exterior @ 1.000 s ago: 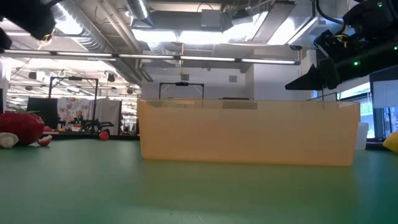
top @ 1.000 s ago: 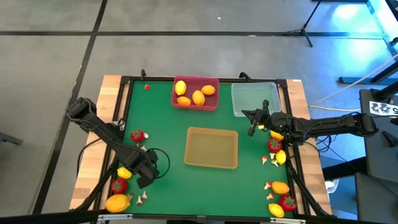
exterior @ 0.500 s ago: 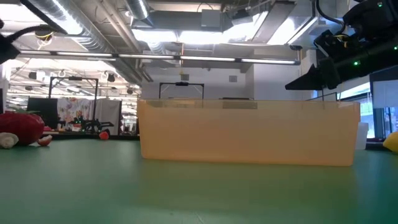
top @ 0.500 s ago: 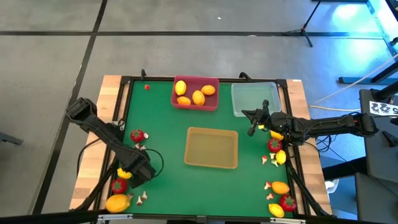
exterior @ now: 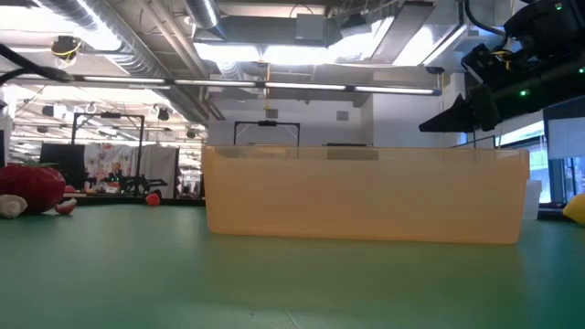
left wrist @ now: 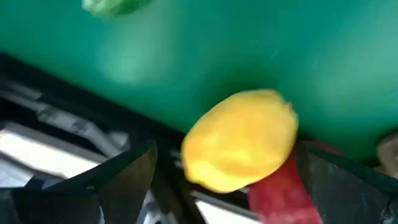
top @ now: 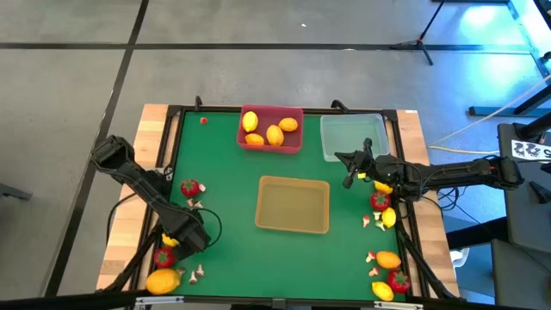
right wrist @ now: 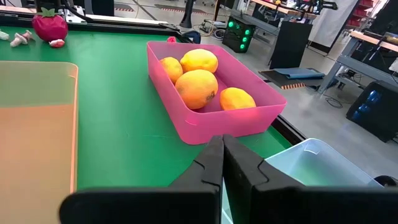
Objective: Sort produce into baskets
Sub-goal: Put the yellow lemon into the red bin
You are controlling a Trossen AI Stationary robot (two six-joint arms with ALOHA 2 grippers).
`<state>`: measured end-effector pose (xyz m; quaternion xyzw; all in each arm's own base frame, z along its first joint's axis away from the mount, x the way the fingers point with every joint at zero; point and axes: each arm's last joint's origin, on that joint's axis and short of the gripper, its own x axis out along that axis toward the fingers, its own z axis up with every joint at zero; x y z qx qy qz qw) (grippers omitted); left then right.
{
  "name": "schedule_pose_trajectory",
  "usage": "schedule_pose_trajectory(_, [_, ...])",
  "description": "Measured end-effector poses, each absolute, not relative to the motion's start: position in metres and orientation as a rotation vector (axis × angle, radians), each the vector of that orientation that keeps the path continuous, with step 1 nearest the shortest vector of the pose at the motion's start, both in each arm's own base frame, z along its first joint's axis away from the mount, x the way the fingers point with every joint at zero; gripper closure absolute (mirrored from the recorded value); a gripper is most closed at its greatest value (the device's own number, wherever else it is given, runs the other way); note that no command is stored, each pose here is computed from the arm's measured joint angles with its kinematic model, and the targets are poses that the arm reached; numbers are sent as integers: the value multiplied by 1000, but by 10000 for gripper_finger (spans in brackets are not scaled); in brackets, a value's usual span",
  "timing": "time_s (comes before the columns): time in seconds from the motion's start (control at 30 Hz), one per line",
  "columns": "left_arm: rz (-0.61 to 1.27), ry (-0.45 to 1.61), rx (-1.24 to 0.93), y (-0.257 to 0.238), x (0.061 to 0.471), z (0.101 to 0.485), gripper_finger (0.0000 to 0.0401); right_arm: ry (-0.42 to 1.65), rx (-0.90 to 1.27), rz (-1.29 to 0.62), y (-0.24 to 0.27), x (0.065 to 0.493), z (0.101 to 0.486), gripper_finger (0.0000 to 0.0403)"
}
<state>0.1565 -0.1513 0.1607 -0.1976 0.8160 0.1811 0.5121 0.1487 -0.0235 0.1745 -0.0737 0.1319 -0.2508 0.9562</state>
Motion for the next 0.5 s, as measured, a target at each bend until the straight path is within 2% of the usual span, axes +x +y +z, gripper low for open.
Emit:
schedule_pose_trajectory(0.13, [411, 1959, -493, -151, 155, 153, 66, 268, -149, -509, -24, 149, 174, 393])
schedule_pose_trajectory(0.37, [414, 1979, -500, -149, 153, 151, 149, 267, -149, -509, -23, 149, 175, 393])
schedule_pose_trajectory(0.5, [413, 1977, -502, -149, 153, 151, 178, 268, -149, -509, -23, 149, 175, 393])
